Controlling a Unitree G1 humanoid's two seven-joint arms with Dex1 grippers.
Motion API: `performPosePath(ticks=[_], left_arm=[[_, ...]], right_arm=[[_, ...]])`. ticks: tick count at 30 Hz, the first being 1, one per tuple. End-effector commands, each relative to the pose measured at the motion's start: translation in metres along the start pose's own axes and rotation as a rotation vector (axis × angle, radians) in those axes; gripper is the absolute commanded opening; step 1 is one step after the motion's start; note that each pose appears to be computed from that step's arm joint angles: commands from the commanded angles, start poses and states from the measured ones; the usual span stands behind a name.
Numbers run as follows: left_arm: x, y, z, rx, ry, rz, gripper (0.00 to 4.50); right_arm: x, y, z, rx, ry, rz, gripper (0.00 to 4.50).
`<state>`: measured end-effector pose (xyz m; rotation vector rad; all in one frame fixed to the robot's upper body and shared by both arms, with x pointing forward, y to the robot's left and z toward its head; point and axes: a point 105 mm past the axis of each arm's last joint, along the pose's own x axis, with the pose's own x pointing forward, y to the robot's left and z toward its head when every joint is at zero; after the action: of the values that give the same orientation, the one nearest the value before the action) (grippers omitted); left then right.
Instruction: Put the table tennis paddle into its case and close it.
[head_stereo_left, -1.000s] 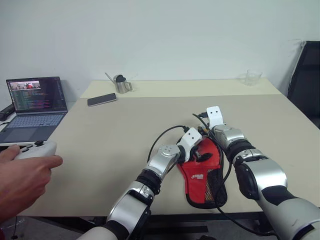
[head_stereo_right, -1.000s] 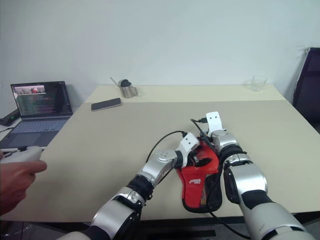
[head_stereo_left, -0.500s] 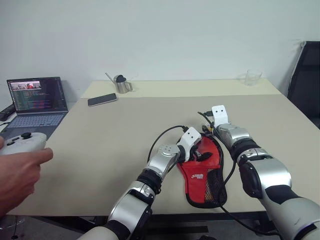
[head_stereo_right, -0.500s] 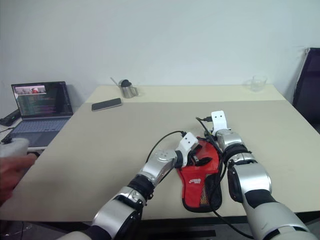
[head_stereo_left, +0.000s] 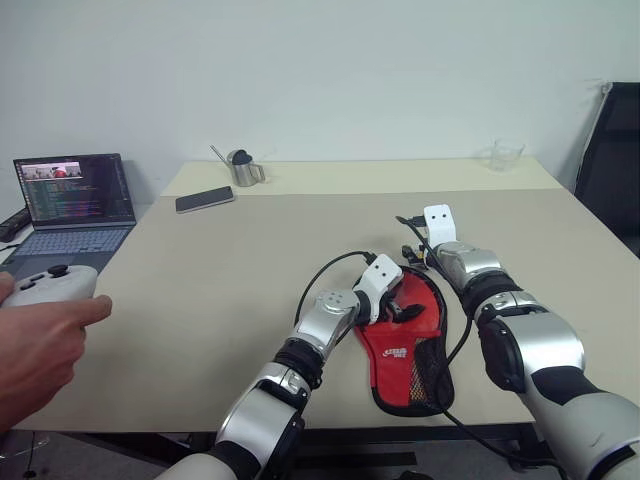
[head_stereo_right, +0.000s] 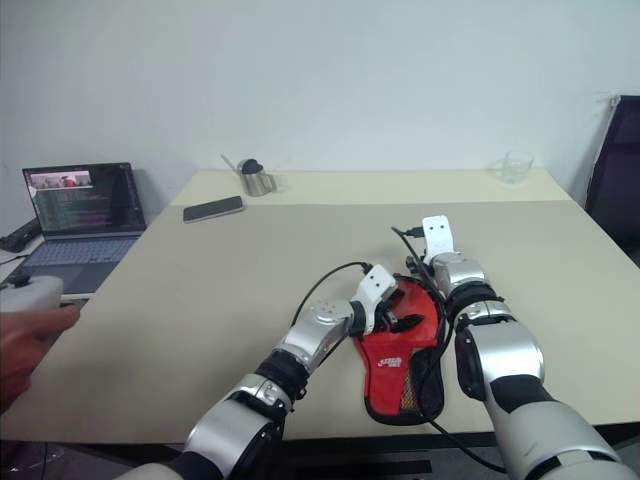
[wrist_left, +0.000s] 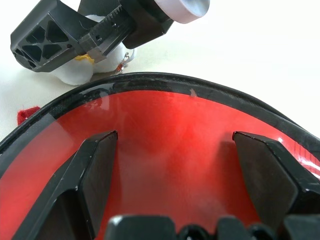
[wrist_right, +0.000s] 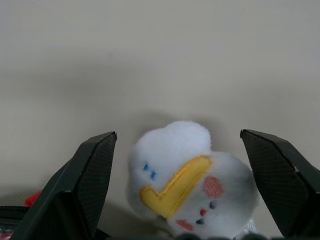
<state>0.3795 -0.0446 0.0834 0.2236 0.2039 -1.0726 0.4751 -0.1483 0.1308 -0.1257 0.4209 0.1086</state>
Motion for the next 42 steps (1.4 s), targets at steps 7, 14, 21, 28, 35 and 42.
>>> performPosePath(ticks=[7, 14, 21, 28, 35, 42], left_arm=[[0.002, -0.012, -0.028, -0.055, 0.076, -0.026, 4.05], [0.003, -0.014, -0.029, -0.06, 0.074, -0.029, 4.05], [0.004, -0.019, -0.031, -0.055, 0.077, -0.038, 4.05], [0.005, -0.018, -0.029, -0.048, 0.074, -0.036, 4.05], [0.005, -0.016, -0.028, -0.051, 0.071, -0.028, 4.05], [0.005, -0.015, -0.028, -0.053, 0.07, -0.023, 4.05]], right_arm=[[-0.003, 0.0, 0.017, -0.019, -0.041, 0.007, 3.9], [-0.003, -0.005, 0.015, -0.033, -0.041, -0.003, 2.24], [-0.003, -0.006, 0.012, -0.022, -0.027, -0.004, 1.6], [-0.001, 0.0, 0.001, -0.044, 0.006, 0.018, 1.6], [0.001, 0.013, -0.018, -0.045, 0.071, 0.09, 0.49], [0.001, 0.007, -0.018, -0.052, 0.067, 0.065, 0.02]])
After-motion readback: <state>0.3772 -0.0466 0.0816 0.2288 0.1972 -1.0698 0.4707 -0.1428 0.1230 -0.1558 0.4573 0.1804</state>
